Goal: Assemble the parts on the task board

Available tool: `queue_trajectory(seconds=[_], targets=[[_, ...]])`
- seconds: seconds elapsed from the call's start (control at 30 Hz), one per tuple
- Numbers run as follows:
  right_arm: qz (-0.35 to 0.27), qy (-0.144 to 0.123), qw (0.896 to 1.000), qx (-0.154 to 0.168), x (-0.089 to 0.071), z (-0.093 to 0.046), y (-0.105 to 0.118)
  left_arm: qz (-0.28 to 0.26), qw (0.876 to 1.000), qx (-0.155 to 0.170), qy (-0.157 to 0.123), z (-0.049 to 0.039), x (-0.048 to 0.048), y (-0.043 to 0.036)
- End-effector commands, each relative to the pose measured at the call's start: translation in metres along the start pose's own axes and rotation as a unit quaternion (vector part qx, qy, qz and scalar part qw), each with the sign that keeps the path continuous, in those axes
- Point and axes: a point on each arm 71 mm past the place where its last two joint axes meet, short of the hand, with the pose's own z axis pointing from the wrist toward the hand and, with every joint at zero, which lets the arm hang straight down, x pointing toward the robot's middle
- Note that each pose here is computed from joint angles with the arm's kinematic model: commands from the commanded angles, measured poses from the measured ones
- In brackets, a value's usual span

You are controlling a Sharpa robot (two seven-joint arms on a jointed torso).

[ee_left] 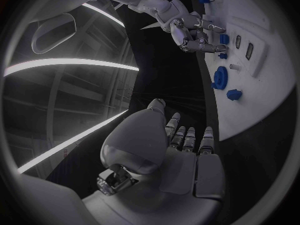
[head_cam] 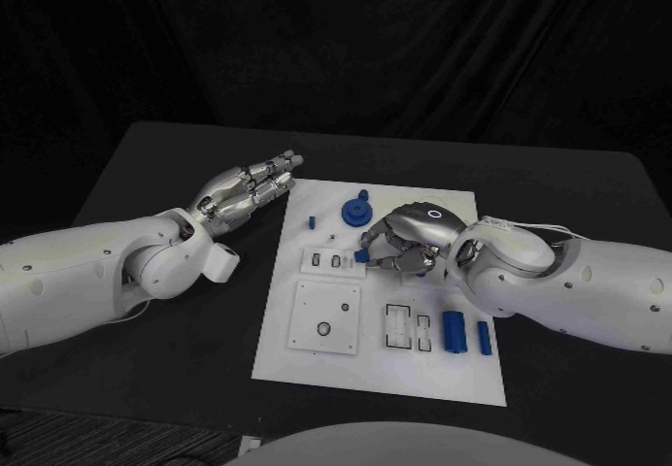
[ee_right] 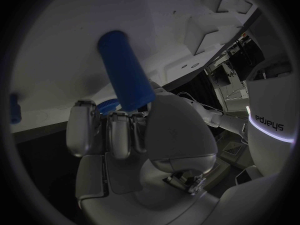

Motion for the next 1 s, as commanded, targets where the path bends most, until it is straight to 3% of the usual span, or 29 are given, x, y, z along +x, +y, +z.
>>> queue_trajectory(seconds=[0.03,1.0], targets=[[0.001,-0.010,1.000,-0.008,-0.0003,-0.0010,0.0022,-0.004,1.000,0.004,0.007,0.0002,0.0021,-0.0003],[0.001,-0.007,1.000,-0.017,0.0005,0.0018,0.0049,-0.006,1.000,0.003,0.012,0.0020,0.0039,0.0004]])
